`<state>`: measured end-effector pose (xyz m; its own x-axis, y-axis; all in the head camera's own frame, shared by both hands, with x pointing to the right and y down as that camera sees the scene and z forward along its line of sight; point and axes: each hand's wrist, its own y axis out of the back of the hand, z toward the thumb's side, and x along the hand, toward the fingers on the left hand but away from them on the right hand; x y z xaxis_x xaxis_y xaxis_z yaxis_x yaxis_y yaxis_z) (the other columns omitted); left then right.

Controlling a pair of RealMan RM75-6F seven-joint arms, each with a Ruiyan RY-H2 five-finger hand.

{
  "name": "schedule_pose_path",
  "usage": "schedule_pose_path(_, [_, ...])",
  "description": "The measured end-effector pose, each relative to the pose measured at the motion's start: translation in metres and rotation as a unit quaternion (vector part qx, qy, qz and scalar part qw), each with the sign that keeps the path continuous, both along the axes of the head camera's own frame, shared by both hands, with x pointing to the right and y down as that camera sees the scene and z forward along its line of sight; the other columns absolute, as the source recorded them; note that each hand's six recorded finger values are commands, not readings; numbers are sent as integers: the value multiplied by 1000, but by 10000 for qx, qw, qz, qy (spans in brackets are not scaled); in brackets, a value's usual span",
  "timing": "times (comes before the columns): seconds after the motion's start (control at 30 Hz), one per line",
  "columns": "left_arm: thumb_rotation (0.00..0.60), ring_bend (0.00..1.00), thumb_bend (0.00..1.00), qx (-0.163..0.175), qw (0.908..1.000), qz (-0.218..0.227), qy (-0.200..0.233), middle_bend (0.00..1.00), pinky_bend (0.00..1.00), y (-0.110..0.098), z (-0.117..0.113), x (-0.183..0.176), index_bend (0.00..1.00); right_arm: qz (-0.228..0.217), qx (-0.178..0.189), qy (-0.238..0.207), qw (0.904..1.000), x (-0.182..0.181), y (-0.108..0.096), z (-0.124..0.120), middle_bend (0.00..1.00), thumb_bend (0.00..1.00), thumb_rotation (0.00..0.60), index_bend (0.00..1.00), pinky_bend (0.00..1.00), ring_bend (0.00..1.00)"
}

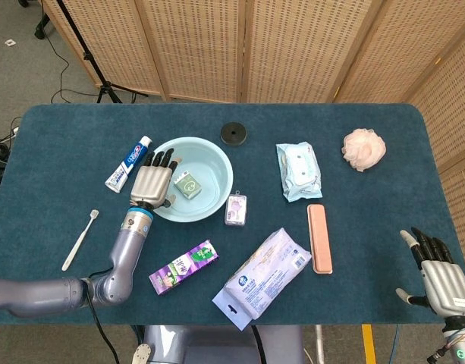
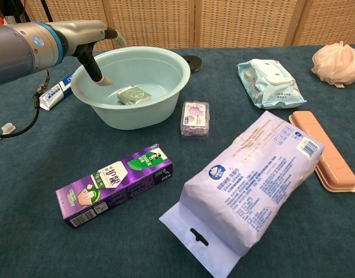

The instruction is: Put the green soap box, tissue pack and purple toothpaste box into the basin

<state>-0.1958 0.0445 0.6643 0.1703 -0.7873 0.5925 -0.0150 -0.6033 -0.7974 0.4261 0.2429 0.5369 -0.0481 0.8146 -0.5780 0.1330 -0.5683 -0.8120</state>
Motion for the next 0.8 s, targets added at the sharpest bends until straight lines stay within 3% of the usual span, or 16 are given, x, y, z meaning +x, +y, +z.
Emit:
schedule_pose_path(0.37, [600,0,254,-190,9998,-91,60,0,0,10,-9,-28,78,-54,77,158,9998,0,2,-9,0,156,600,0,0,0])
schedule_pose_path(0.8, [600,0,262,-356,9986,-263,-303,0,0,52,-53,-116,78,-288,89,272,9992,-11,4,-7,0,156,600,0,0,0])
